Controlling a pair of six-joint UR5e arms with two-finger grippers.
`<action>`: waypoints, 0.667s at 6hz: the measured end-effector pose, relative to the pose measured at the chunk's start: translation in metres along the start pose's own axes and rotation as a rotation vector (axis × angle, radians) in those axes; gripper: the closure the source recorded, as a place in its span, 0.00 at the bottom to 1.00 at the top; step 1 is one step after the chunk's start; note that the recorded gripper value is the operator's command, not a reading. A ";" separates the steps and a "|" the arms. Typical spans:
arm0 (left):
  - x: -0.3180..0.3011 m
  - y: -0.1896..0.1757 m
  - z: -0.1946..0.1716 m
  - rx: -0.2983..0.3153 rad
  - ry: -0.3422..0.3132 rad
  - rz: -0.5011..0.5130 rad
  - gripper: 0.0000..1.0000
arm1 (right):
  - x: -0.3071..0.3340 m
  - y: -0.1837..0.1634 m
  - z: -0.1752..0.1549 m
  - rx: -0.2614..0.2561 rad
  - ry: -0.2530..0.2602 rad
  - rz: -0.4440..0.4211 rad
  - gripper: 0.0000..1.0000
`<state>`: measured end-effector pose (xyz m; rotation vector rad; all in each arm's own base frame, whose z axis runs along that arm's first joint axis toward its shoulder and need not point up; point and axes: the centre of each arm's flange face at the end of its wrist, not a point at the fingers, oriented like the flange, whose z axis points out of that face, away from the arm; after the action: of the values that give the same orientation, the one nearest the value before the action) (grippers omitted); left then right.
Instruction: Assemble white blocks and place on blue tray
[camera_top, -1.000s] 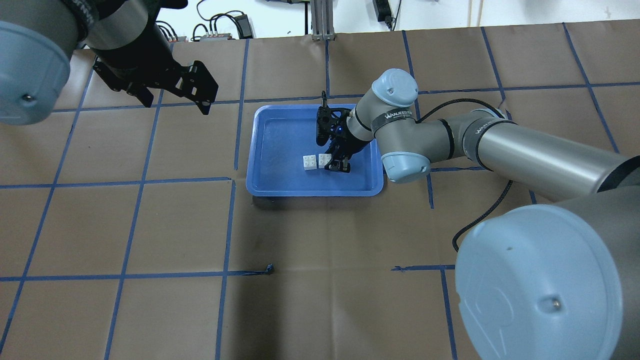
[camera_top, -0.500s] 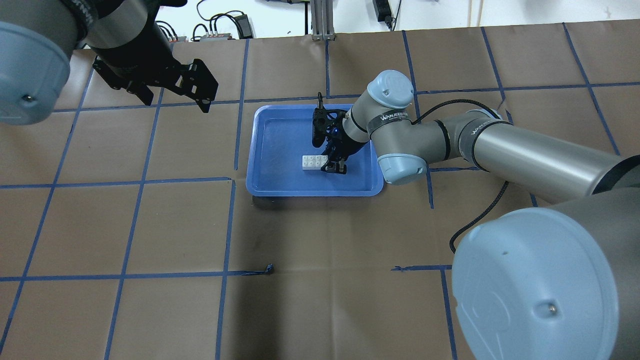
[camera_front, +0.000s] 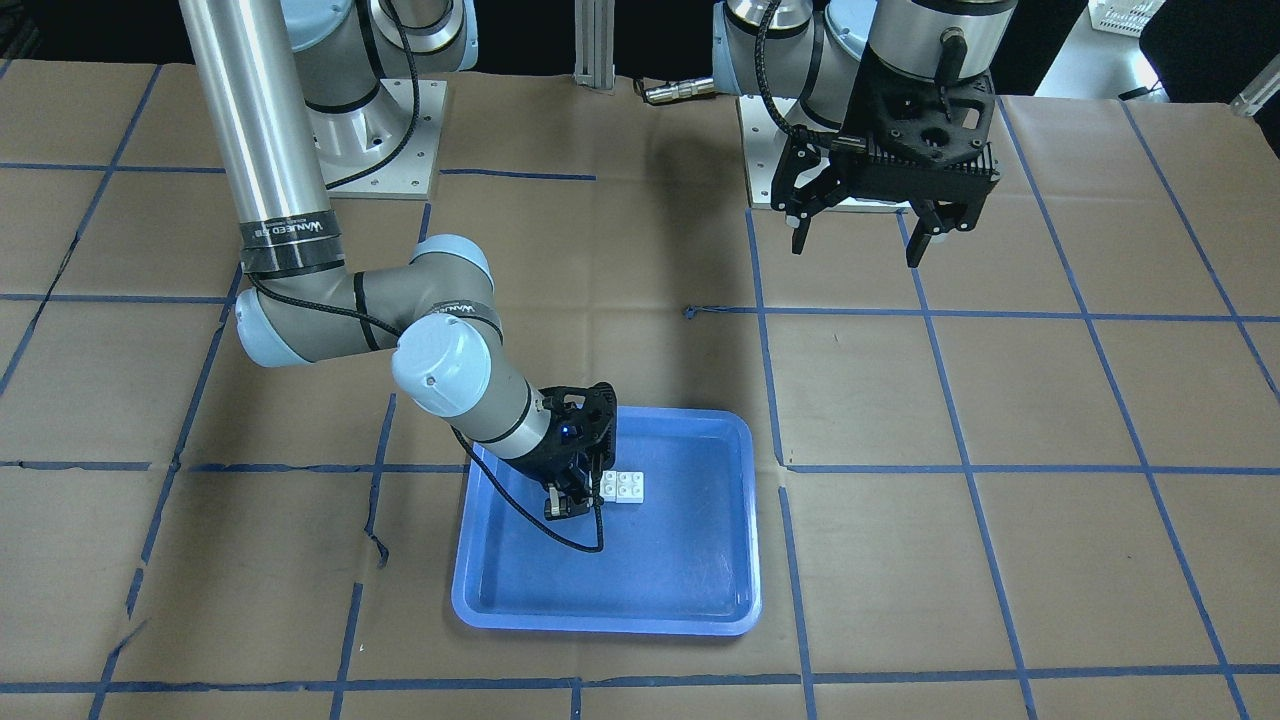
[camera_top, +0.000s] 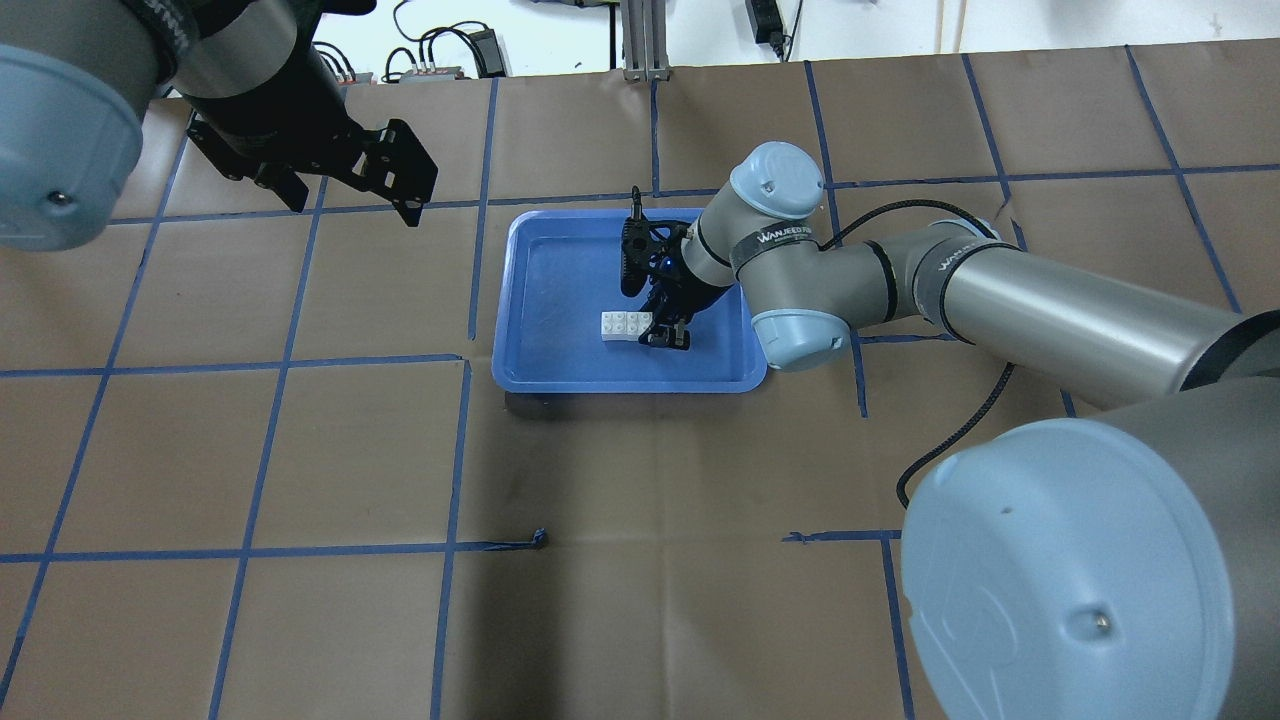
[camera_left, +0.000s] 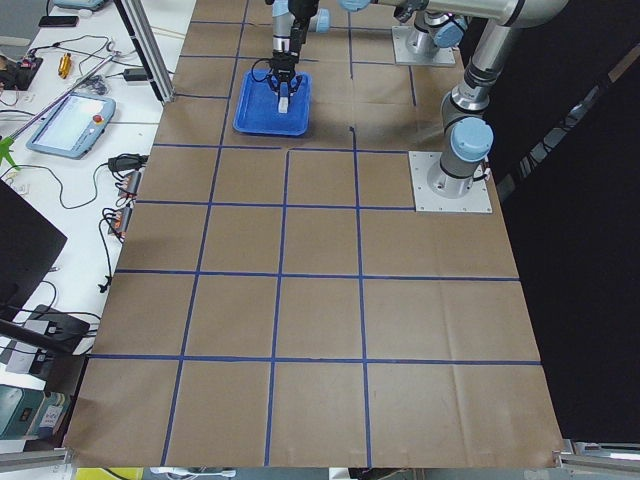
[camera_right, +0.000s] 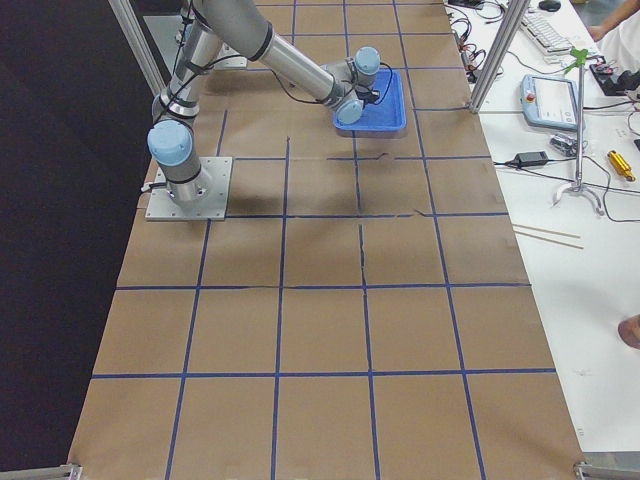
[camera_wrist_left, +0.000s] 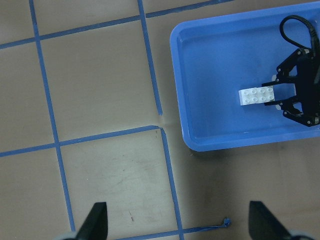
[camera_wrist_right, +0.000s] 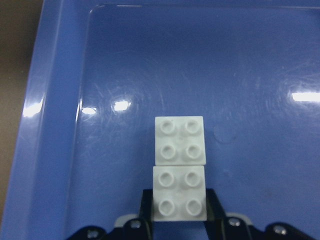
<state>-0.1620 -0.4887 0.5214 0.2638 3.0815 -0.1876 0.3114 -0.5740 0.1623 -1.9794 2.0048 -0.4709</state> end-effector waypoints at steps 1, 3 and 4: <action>0.000 -0.001 -0.001 0.005 0.000 -0.002 0.01 | 0.000 0.000 0.000 0.000 0.000 0.000 0.67; 0.000 -0.001 -0.001 0.009 -0.001 -0.003 0.01 | 0.000 0.000 0.000 0.001 0.000 0.000 0.65; 0.000 -0.001 -0.001 0.010 -0.001 -0.003 0.01 | 0.000 0.000 0.000 0.001 0.000 0.000 0.65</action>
<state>-0.1619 -0.4896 0.5221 0.2598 3.0811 -0.2031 0.3115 -0.5740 0.1624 -1.9788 2.0036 -0.4720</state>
